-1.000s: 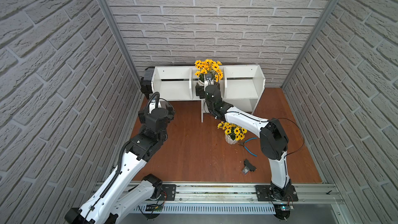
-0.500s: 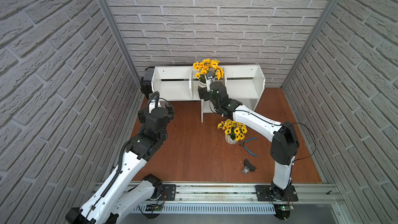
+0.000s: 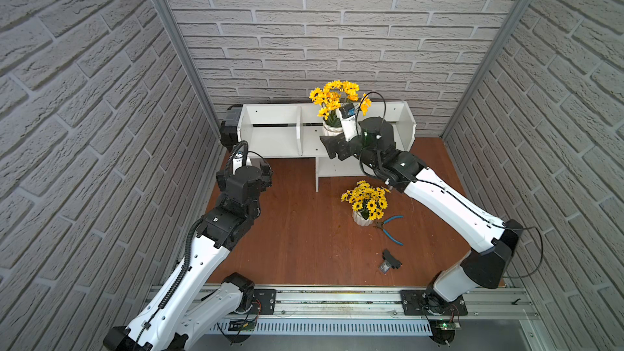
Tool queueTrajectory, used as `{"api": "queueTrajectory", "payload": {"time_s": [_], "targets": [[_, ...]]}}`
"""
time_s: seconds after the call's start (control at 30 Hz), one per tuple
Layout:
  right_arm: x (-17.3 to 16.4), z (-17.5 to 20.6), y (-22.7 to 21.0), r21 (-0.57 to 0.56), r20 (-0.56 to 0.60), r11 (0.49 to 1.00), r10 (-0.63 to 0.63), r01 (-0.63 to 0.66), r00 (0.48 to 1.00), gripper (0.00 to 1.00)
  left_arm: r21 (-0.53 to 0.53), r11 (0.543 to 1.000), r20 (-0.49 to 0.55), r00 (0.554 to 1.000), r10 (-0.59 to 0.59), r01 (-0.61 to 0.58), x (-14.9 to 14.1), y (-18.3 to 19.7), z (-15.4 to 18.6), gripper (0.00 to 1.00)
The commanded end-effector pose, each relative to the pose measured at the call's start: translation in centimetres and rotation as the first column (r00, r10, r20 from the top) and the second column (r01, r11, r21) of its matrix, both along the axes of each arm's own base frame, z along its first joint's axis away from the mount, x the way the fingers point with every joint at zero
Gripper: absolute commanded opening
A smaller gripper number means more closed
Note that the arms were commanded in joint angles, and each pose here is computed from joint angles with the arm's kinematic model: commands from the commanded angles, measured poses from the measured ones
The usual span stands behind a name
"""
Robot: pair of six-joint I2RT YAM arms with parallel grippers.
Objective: Take the sunflower pots off the shelves
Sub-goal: Pick up the sunflower pot from the shelf, then place the sunflower pot at the center of the board.
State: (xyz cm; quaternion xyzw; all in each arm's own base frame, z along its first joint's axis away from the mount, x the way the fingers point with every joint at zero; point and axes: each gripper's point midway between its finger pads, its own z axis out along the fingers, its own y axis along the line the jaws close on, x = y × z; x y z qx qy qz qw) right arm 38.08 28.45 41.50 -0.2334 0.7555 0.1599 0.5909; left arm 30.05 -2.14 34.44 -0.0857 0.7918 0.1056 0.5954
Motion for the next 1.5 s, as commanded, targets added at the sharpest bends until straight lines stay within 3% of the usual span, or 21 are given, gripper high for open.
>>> {"api": "queueTrajectory", "payload": {"time_s": [0.0, 0.37, 0.73, 1.1, 1.47], "targets": [[-3.4, 2.1, 0.8, 0.052, 0.015, 0.987, 0.15, -0.151, 0.989, 0.29, -0.062, 0.998, 0.034, 0.999, 0.003, -0.001, -0.4, 0.6, 2.7, 0.98], [-9.5, -2.9, 4.0, 0.021, -0.103, 0.928, 0.373, -0.373, 0.922, 0.3, -0.067, 0.993, 0.065, 0.993, 0.099, -0.094, -1.1, 4.4, 7.0, 0.98], [-10.9, -9.6, 9.9, 0.007, -0.172, 0.864, 0.496, -0.503, 0.851, 0.31, -0.073, 0.991, 0.078, 0.99, 0.119, -0.114, -1.9, 5.3, 7.2, 0.98], [-8.2, -16.8, 16.6, -0.039, -0.15, 0.837, 0.535, -0.546, 0.831, 0.32, -0.077, 0.99, 0.114, 0.986, 0.122, -0.114, -2.5, 5.7, 9.1, 0.98], [-4.1, -21.8, 24.5, -0.029, -0.097, 0.839, 0.538, -0.543, 0.837, 0.34, -0.068, 0.992, 0.11, 0.987, 0.114, -0.107, -2.4, 5.6, 8.8, 0.98]]}}
